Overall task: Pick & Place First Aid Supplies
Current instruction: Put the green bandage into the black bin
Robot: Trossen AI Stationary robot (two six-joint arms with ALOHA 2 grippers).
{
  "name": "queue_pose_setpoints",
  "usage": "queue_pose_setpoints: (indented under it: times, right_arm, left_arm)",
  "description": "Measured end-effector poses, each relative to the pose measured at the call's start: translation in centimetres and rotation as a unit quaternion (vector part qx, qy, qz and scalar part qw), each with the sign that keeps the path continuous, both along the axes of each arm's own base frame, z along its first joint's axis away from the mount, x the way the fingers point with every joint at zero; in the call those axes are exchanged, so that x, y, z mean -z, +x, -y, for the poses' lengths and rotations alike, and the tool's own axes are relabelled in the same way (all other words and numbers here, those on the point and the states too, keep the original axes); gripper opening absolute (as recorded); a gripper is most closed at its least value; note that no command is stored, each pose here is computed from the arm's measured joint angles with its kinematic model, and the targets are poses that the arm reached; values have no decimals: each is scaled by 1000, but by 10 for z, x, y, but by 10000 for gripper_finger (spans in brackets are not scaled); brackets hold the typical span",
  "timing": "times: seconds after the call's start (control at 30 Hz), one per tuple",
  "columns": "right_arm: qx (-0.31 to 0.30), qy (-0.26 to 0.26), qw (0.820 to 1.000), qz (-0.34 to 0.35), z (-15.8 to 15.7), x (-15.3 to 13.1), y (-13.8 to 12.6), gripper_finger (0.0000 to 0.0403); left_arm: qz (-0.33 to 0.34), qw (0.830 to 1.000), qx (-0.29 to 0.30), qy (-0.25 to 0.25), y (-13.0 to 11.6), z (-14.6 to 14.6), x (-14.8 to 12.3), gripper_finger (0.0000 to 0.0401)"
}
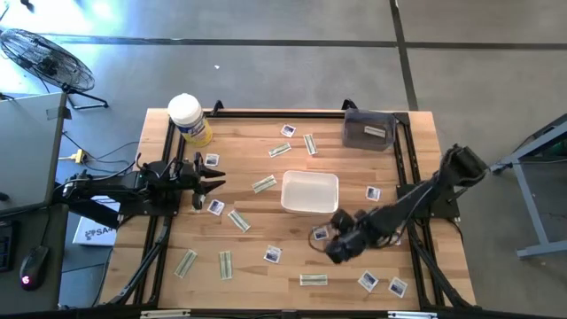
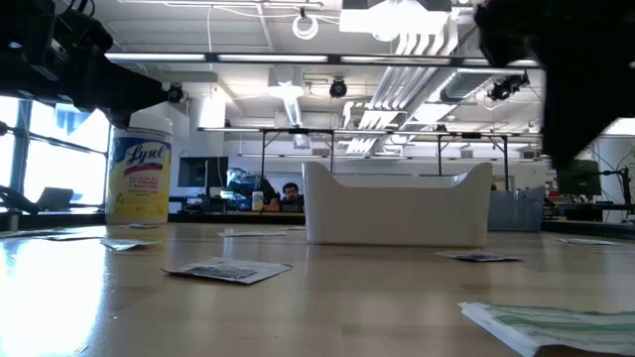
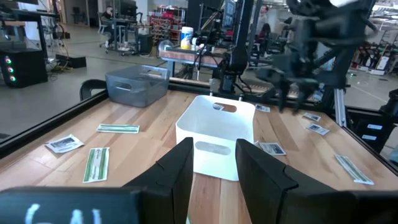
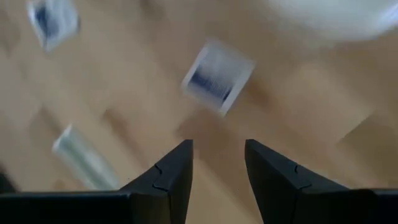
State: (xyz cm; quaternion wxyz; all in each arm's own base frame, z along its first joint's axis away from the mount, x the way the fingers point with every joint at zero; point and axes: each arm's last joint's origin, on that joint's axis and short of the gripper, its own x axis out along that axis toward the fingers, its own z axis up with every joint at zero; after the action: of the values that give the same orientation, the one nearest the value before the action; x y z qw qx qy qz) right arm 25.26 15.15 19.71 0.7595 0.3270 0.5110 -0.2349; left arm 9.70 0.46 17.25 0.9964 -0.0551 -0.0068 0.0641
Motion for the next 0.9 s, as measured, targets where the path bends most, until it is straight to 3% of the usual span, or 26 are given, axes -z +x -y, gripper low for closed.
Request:
queue_pose_setpoints:
  times: [0.3,0.5,0.67,0.9]
  right_arm:
    - [11,28,999,-21,-38,22,-13,139]
    - [4,61,998,8,-61,30,-13,139]
    - [-13,62,998,0,-85,28,1,139]
    - [-33,23,998,-43,-111,21,28,139]
  left_arm:
    - [0,1000,0,0,0,0,0,119]
    - [0,1000,0,0,0,0,0,119]
    - [0,1000,0,0,0,0,0,119]
    - [0,1000,0,0,0,0,0,119]
